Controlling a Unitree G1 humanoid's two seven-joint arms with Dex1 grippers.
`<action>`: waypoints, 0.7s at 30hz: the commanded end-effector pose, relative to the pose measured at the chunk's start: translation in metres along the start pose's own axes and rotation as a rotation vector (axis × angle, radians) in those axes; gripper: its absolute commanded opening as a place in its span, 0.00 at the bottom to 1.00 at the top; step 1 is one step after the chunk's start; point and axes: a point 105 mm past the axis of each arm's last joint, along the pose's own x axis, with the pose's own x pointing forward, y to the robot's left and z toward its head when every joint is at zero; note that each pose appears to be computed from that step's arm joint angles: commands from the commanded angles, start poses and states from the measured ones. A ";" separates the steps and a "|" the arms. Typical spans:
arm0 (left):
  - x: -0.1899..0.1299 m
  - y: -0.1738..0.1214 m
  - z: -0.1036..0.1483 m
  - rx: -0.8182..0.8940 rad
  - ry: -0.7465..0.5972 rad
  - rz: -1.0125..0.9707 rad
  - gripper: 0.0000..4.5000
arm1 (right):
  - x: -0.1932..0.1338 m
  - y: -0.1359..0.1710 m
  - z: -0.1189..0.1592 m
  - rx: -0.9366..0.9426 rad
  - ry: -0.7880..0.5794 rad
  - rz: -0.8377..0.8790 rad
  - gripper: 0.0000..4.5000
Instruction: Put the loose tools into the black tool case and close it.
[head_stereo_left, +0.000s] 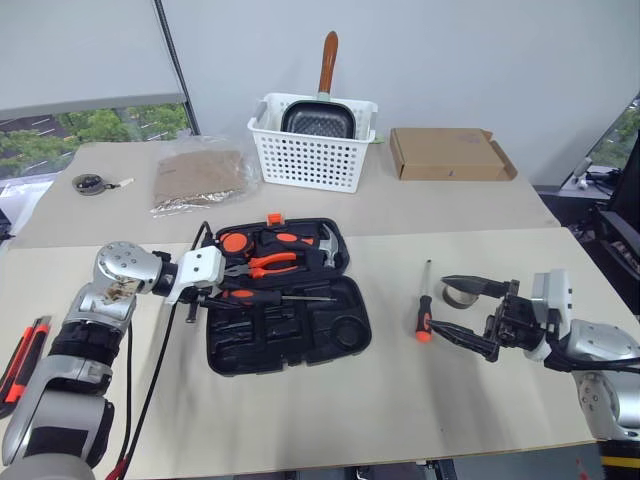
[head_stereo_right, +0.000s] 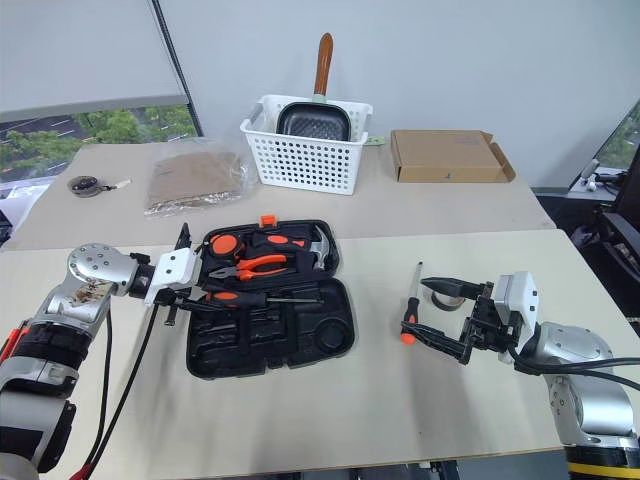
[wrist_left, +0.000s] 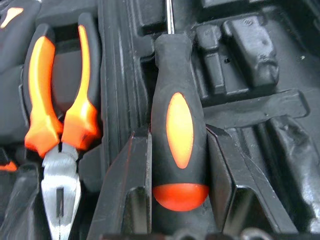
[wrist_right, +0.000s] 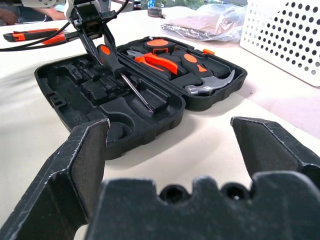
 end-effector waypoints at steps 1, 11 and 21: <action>-0.006 0.005 -0.001 -0.013 0.000 0.077 0.21 | -0.001 -0.004 0.015 -0.053 -0.039 0.003 1.00; 0.000 -0.005 -0.013 -0.060 0.024 0.086 0.21 | 0.000 -0.008 0.014 -0.055 -0.037 0.020 1.00; 0.000 -0.006 -0.017 -0.107 0.017 0.108 0.57 | -0.002 -0.008 0.010 -0.051 -0.035 0.025 1.00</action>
